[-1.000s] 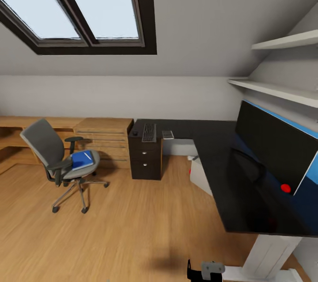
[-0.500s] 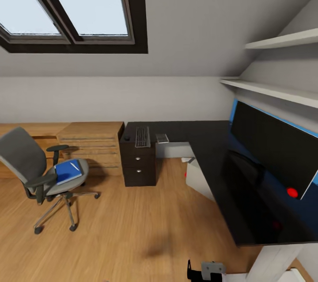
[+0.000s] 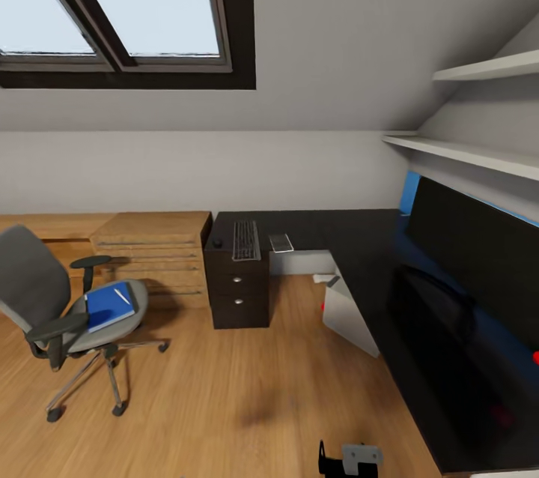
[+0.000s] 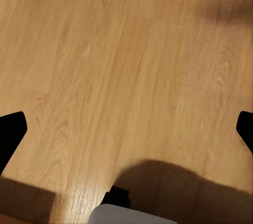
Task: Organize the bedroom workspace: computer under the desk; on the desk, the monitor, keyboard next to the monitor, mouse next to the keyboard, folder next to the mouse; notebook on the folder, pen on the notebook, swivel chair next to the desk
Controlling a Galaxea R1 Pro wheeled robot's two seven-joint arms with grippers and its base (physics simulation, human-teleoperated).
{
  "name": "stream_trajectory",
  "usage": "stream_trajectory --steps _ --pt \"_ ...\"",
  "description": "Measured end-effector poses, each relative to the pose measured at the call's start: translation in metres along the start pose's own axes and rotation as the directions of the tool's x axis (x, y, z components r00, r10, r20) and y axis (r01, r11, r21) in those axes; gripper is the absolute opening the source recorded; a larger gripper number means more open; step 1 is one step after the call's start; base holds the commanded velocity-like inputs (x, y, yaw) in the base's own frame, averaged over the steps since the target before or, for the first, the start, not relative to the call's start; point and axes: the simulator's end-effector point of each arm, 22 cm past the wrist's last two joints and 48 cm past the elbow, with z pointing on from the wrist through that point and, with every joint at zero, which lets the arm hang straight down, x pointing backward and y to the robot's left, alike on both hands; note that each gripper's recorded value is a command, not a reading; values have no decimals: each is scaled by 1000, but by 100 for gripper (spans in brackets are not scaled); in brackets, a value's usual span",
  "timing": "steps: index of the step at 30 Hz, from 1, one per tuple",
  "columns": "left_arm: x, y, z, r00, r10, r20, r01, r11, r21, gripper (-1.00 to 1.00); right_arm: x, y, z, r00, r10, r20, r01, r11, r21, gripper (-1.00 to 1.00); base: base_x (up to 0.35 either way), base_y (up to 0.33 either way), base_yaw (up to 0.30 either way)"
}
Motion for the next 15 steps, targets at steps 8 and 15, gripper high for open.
stream_trajectory --steps 8,15 --pt "0 -10 0 1000 -2 0 2 999 47 100 6 0 -2 1000 -6 -13 6 1000 -1 100 331 1 0" --pt "-1 -12 0 1000 -3 1 3 998 57 100 9 0 -3 1000 -9 -20 9 1000 -2 100 333 51 0"
